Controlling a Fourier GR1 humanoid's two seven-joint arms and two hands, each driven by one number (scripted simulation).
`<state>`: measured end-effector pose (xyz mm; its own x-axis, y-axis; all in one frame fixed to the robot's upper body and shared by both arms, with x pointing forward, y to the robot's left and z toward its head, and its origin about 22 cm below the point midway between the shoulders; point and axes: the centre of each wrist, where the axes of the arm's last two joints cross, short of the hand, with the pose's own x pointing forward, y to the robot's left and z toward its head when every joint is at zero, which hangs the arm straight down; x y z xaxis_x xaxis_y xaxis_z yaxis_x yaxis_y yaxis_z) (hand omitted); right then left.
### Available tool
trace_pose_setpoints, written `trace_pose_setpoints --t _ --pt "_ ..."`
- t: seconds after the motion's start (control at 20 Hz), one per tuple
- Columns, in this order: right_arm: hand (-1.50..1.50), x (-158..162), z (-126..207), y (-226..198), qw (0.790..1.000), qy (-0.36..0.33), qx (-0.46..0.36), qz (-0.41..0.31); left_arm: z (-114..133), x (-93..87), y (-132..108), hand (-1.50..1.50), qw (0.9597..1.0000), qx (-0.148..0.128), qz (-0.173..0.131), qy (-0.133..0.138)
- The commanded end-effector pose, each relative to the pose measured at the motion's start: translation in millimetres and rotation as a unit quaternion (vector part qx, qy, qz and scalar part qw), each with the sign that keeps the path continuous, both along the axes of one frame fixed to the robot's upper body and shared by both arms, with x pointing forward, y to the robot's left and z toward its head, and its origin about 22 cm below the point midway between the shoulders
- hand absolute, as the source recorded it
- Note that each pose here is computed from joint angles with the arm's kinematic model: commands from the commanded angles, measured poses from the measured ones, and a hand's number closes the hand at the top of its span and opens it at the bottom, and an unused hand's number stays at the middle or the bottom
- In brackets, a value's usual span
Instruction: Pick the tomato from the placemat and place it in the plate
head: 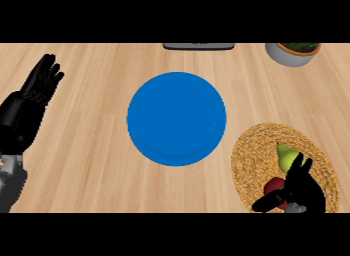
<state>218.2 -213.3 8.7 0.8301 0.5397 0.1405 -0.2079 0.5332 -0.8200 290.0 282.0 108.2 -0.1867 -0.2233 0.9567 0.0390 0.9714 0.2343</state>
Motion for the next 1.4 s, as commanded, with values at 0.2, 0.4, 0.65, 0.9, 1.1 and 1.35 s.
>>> trace_pose_setpoints --t 0.2,0.4,0.65,0.9,1.1,1.35 --pt "1.5 0 -32 -10 0.998 -0.022 -0.05 -0.01 -5 -1.0 -6 0.0 1.0 0.003 0.005 -0.004" --pt "1.5 5 -14 -7 0.991 -0.047 -0.123 0.0 -7 -1.8 -9 0.0 1.0 -0.002 0.001 0.008" --pt "1.5 -3 5 -13 0.978 -0.07 -0.196 0.021 -15 3.6 -3 0.0 1.0 -0.003 0.006 -0.002" --pt "1.5 -105 6 -35 0.973 -0.074 -0.205 0.071 -10 2.6 4 0.0 0.9998 -0.005 0.019 -0.001" --pt "1.5 -130 22 -24 0.962 -0.15 -0.214 0.082 -2 19.7 10 0.0 0.9999 -0.004 0.016 0.002" --pt "1.5 -127 72 14 0.939 -0.263 -0.18 0.128 1 9.9 4 0.0 0.9999 -0.012 0.011 0.002"
